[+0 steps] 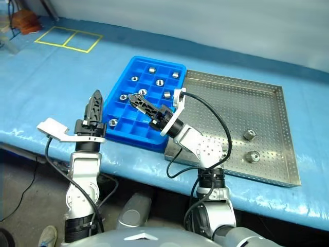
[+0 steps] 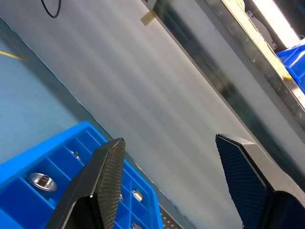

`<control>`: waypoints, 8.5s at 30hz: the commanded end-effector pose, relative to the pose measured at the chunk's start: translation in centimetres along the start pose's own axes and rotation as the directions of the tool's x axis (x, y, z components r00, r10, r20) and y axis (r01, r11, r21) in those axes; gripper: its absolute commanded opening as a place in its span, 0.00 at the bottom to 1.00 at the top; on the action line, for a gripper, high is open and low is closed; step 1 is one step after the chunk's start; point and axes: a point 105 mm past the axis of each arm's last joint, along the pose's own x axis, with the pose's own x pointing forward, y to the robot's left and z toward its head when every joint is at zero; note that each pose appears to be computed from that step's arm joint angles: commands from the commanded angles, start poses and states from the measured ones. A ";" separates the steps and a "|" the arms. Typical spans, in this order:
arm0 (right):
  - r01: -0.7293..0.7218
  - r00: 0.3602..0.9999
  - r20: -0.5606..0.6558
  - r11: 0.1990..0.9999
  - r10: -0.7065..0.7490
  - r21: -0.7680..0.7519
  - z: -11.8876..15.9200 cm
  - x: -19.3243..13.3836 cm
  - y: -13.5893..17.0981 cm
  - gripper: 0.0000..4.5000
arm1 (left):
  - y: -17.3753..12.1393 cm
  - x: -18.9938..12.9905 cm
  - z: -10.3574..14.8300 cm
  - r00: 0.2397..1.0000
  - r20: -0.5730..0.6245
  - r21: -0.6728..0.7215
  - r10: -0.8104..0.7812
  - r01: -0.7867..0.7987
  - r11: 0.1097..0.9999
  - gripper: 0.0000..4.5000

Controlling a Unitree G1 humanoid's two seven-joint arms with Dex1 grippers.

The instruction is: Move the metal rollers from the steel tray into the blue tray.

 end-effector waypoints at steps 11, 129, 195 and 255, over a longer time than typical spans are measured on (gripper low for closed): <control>0.399 0.916 0.134 0.830 -0.377 -0.389 3.0 1.2 -5.5 0.29 | -0.4 -1.3 -1.9 0.982 -0.184 0.557 0.038 0.072 0.828 0.74; 0.369 0.823 0.120 0.363 -0.555 -0.855 8.6 -3.5 -5.4 0.38 | -3.6 -1.9 -5.5 0.754 -0.609 0.535 -0.246 0.619 0.576 0.74; 0.515 0.684 0.306 0.141 -0.662 -0.845 10.2 -14.4 -3.1 0.90 | -6.1 -0.6 -12.1 0.501 -0.754 0.287 -0.425 0.833 0.472 0.74; -0.151 0.778 -0.394 0.463 -0.489 -0.873 -0.1 -1.7 -6.5 0.38 | 0.6 -4.2 -0.8 0.866 -0.500 0.750 0.023 0.419 0.511 0.74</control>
